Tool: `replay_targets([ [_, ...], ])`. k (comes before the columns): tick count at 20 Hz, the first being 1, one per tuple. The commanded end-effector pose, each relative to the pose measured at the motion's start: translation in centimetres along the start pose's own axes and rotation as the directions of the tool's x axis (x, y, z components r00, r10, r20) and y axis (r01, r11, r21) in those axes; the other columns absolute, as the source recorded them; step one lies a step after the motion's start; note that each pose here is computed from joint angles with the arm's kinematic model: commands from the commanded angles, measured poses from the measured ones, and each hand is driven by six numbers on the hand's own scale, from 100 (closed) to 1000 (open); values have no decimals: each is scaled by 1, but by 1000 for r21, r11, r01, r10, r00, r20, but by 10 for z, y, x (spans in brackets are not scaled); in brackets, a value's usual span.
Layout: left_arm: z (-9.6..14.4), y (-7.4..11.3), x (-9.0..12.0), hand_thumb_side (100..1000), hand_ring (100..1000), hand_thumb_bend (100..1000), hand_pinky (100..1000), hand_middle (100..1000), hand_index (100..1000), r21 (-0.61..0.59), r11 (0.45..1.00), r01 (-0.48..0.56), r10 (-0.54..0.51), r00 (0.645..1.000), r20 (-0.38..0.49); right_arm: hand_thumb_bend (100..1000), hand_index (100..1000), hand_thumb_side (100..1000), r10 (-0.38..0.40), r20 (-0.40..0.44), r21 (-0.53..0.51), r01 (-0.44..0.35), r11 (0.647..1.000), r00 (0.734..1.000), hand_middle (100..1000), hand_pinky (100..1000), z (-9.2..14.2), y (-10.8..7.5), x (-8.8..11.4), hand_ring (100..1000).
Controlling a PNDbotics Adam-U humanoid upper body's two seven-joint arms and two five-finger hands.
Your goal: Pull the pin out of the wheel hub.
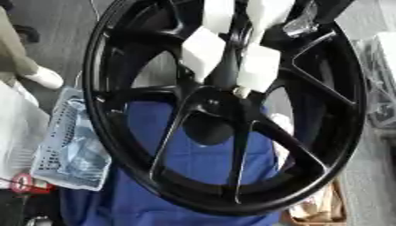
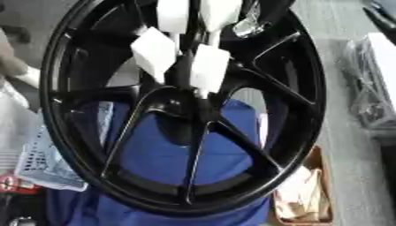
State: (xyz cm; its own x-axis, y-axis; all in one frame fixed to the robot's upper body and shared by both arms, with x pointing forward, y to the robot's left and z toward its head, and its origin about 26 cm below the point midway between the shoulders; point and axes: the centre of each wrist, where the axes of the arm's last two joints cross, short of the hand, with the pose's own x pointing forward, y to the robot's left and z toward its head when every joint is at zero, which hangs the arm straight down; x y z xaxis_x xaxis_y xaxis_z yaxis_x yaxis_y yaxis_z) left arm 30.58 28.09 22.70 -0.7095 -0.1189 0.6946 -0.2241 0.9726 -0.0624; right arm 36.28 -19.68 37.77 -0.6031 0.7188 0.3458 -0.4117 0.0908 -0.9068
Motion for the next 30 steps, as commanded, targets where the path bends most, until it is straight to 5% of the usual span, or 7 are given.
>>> replay_targets([
  [1, -3, 3, 8, 640, 689, 168, 850, 660, 719, 1, 1000, 8, -8, 999, 31, 368, 605, 100, 37, 7, -62, -37, 997, 999, 479, 664, 24, -17, 11, 645],
  [14, -3, 6, 7, 637, 689, 167, 851, 660, 719, 10, 1000, 24, -24, 999, 30, 338, 602, 100, 25, -18, -231, -29, 973, 1000, 475, 659, 78, -32, 6, 636],
  [22, -3, 8, 8, 635, 688, 169, 851, 660, 719, 17, 999, 29, -29, 999, 36, 322, 604, 100, -78, -120, -406, 22, 914, 990, 475, 656, 120, -34, -38, 627],
  [30, -3, 9, 7, 631, 688, 169, 850, 660, 719, 19, 999, 36, -37, 999, 38, 332, 607, 100, -175, -254, -528, 15, 849, 951, 478, 661, 152, -28, -86, 632],
])
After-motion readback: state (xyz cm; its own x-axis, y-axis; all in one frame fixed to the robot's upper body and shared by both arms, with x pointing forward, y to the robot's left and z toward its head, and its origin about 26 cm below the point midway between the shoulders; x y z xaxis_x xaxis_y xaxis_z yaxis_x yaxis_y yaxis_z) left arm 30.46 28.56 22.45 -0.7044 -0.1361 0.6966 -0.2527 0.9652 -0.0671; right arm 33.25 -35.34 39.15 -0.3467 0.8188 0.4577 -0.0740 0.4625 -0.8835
